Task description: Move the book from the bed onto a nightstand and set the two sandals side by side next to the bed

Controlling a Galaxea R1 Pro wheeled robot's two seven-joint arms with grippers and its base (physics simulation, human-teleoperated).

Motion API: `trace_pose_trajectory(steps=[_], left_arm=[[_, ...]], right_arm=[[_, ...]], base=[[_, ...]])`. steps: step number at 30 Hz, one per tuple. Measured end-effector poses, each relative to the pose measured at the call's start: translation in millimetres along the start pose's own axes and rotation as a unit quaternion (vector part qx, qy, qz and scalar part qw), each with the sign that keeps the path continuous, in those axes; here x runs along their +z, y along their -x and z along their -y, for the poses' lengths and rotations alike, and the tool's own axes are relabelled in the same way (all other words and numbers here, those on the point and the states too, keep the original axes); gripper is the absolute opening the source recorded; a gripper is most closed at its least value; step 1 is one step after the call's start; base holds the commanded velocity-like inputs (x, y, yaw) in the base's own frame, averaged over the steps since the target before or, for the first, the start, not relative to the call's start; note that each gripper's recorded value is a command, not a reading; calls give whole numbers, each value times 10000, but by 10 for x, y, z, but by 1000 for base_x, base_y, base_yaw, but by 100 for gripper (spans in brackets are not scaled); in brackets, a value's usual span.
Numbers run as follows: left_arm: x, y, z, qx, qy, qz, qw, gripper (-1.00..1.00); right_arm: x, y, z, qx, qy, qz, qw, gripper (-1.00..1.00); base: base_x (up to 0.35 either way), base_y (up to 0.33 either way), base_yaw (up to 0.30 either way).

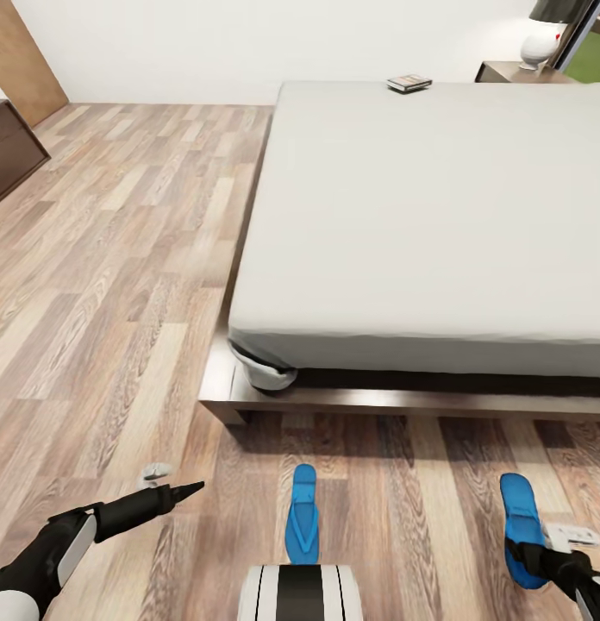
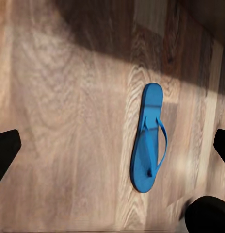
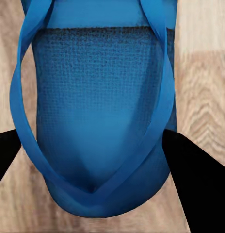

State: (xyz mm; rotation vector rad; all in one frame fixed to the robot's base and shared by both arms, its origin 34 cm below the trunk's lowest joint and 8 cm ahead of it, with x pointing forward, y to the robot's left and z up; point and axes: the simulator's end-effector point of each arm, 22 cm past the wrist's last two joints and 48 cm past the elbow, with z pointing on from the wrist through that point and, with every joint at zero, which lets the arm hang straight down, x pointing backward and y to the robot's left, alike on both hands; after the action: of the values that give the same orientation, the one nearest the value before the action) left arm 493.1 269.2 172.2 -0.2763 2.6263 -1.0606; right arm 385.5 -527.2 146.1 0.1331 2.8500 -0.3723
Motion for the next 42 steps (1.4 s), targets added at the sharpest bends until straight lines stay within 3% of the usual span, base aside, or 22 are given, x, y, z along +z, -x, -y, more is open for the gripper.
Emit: trace_pose_trajectory(steps=[2, 4, 9, 13, 16, 19, 42], left_arm=[[0, 0, 0, 0, 0, 0, 10000, 100], [2, -2, 1, 2, 0, -4, 10000, 100], [3, -5, 1, 5, 0, -10, 10000, 100], [3, -5, 2, 3, -3, -8, 10000, 100], [3, -5, 3, 0, -3, -8, 10000, 100], [3, -5, 5, 0, -7, -9, 10000, 100], [8, -9, 2, -10, 5, -4, 10000, 100]], right_arm=[[-8, 98, 190, -46, -455, 248, 9986, -100], [-70, 165, 526, -30, -1232, 413, 9915, -100], [-106, 164, 654, 16, -1528, 417, 9874, -100], [-54, 28, 487, 44, -1134, 101, 9935, -100], [-12, -199, 153, 140, -363, -447, 9982, -100], [-10, -231, 66, 172, -165, -544, 9982, -100], [-7, -232, 64, 148, -174, -529, 9983, -100]], base=[[0, 291, 0], [0, 291, 0], [0, 291, 0], [0, 291, 0], [0, 291, 0], [0, 291, 0], [111, 292, 0]])
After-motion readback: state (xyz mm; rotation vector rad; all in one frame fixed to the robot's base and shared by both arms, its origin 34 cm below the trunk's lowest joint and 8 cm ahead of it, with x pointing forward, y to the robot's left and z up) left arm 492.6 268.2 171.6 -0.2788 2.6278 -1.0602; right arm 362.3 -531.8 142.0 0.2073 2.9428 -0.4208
